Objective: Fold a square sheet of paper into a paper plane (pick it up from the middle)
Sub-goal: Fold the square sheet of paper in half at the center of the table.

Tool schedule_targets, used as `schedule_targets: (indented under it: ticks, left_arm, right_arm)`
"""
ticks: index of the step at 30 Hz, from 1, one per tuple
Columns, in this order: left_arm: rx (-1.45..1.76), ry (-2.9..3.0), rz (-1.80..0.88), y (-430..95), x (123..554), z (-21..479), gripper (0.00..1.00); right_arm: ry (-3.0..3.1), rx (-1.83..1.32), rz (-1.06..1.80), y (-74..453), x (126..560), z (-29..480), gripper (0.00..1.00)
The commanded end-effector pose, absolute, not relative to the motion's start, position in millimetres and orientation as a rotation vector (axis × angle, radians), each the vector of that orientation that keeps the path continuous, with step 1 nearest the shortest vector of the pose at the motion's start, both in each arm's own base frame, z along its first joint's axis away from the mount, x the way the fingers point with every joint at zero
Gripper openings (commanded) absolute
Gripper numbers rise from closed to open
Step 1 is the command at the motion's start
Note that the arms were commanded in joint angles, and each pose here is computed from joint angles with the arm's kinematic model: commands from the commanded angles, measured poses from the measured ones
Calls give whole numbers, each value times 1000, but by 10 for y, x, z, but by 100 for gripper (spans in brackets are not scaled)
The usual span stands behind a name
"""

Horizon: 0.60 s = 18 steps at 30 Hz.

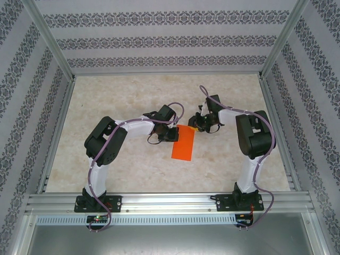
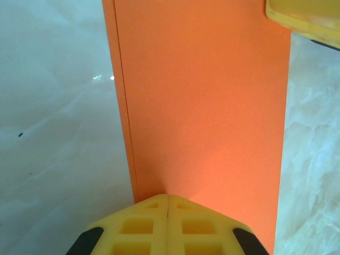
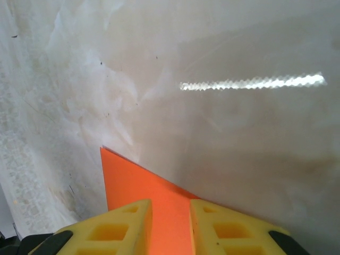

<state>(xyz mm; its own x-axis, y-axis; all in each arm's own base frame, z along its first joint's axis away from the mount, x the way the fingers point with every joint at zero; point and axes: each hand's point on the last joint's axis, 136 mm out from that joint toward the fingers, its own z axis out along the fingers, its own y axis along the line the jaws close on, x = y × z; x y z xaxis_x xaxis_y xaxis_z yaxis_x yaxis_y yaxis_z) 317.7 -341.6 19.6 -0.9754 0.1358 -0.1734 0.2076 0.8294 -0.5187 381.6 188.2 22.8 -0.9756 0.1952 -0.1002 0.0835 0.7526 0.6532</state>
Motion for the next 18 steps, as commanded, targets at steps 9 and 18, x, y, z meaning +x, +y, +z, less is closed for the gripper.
schedule_targets:
  ticks: [9,18]
  left_arm:
    - [283,3007,-677,-3204,2963,-71,0]
    - [285,3012,-675,-3197,2958,-86,0]
  right_arm:
    - [2790,188,945,1820,3956,191,26]
    - [2796,199,936,1804,3913,212,25]
